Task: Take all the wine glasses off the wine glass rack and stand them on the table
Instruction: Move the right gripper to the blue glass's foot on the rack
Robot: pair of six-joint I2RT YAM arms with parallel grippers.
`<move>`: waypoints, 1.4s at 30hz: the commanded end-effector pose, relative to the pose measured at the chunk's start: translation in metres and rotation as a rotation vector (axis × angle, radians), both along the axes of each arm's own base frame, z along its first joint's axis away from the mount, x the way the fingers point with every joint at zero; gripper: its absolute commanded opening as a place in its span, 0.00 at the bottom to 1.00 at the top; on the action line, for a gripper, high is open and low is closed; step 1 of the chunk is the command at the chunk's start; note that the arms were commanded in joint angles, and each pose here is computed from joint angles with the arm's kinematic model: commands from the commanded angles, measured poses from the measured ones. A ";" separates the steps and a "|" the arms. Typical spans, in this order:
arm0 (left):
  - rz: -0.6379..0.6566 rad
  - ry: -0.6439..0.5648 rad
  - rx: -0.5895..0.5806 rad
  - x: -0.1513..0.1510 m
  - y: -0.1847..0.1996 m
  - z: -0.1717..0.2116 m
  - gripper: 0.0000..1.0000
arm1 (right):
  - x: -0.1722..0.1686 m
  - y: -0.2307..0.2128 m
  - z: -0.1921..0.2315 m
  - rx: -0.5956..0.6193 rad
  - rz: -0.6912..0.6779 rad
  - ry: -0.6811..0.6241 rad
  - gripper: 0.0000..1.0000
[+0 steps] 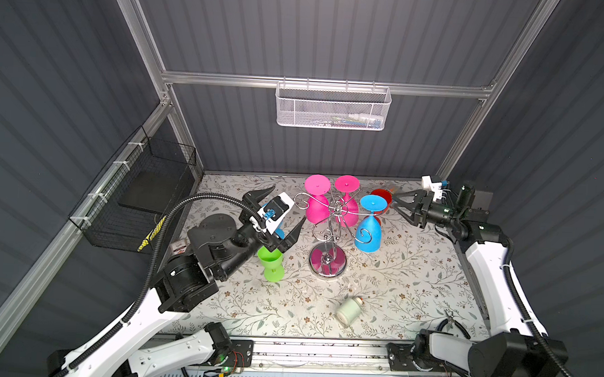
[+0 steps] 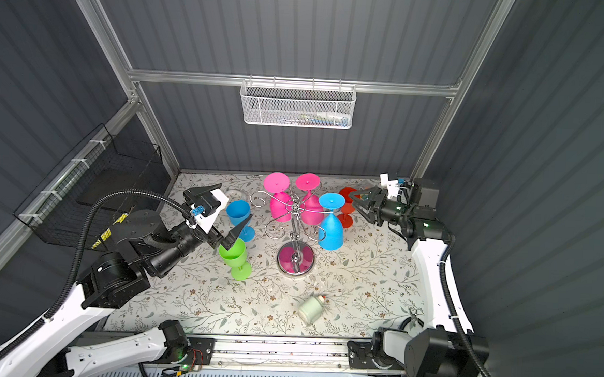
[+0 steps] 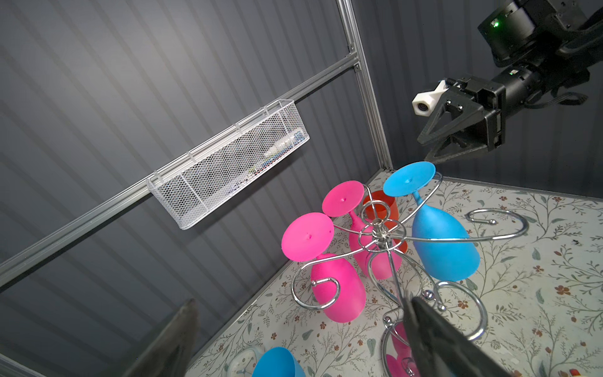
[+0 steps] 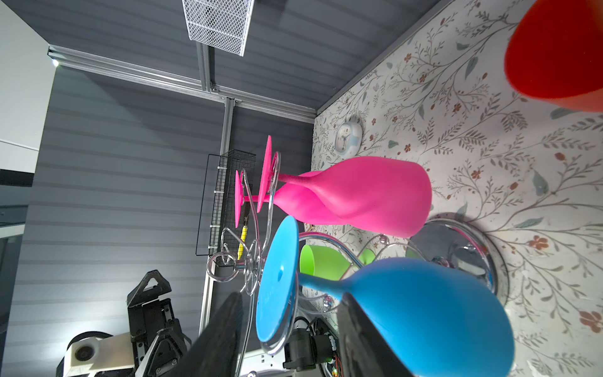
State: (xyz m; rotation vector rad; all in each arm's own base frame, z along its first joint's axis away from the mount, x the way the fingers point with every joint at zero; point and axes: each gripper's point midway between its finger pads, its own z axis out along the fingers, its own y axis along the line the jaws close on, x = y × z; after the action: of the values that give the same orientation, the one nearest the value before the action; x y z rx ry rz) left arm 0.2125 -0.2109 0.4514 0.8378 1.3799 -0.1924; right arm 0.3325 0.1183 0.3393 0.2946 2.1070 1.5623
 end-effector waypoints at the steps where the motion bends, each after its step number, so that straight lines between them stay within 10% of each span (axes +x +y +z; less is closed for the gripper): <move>1: 0.008 0.001 -0.040 0.002 -0.001 0.003 1.00 | -0.005 0.008 0.005 0.024 0.042 -0.024 0.49; 42: -0.007 0.039 -0.054 -0.001 -0.002 0.000 1.00 | 0.005 0.031 -0.006 0.061 0.085 0.019 0.12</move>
State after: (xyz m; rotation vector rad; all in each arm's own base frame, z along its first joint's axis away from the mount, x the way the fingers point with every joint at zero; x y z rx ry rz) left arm 0.2129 -0.2116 0.4515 0.8091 1.3976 -0.2259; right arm 0.3374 0.1467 0.3336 0.2545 2.1232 1.6689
